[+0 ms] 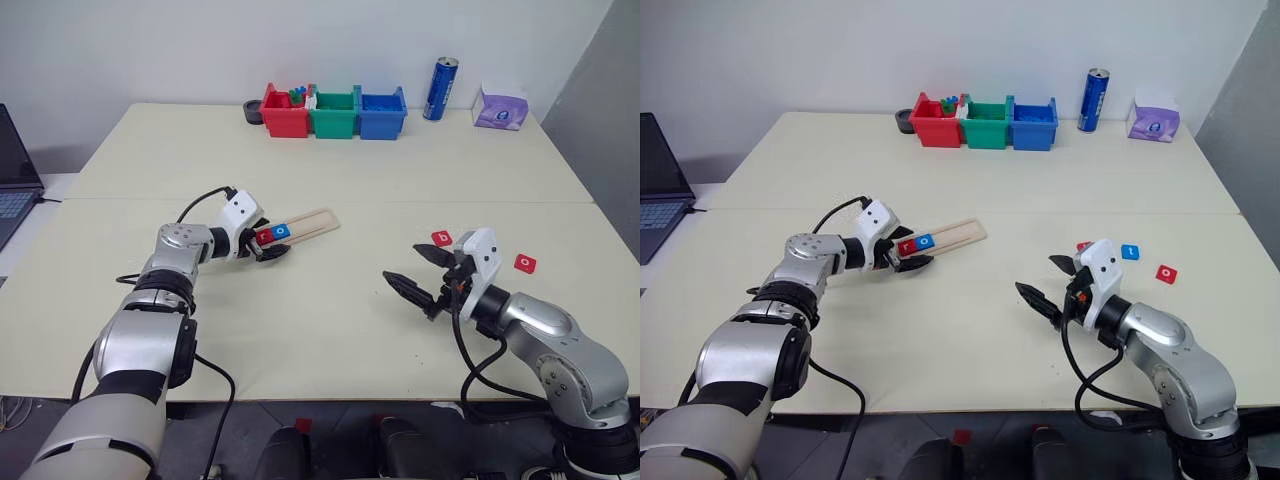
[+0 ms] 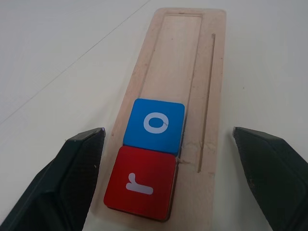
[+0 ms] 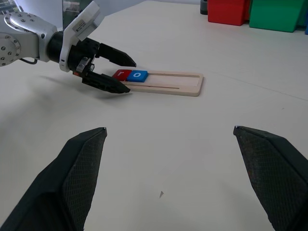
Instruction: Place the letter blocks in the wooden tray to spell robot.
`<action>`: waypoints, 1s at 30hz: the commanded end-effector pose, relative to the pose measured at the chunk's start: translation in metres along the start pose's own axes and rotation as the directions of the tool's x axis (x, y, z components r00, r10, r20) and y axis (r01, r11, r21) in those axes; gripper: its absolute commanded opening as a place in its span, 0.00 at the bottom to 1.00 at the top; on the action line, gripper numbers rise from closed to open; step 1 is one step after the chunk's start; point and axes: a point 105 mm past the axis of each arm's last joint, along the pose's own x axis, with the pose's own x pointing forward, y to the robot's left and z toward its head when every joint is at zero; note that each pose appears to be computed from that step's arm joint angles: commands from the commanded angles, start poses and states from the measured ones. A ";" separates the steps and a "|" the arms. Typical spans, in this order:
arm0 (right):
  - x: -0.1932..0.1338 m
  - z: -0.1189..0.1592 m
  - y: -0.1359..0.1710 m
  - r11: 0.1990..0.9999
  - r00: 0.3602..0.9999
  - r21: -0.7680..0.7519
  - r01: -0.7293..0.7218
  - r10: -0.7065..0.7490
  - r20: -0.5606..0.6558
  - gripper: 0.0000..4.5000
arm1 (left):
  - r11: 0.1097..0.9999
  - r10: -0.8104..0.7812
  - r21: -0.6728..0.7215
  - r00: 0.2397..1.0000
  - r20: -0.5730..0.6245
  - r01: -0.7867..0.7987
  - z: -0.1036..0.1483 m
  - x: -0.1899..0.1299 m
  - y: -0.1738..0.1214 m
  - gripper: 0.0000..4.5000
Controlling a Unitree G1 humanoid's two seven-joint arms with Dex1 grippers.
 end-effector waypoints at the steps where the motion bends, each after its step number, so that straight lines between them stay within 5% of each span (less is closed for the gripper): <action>1: -0.004 0.017 0.001 0.999 0.999 -0.037 0.003 -0.001 0.049 1.00 | 0.999 0.034 -0.002 0.999 0.009 -0.034 0.007 -0.002 0.007 1.00; 26: -0.003 0.019 0.002 0.999 0.998 -0.032 0.017 -0.015 0.062 1.00 | 1.000 0.001 -0.031 0.991 -0.131 -0.005 -0.019 -0.002 0.001 1.00; 30: -0.001 0.019 0.002 0.999 0.998 -0.033 0.014 -0.012 0.063 1.00 | 1.000 -0.004 -0.024 0.991 -0.134 0.001 -0.019 -0.002 0.000 0.80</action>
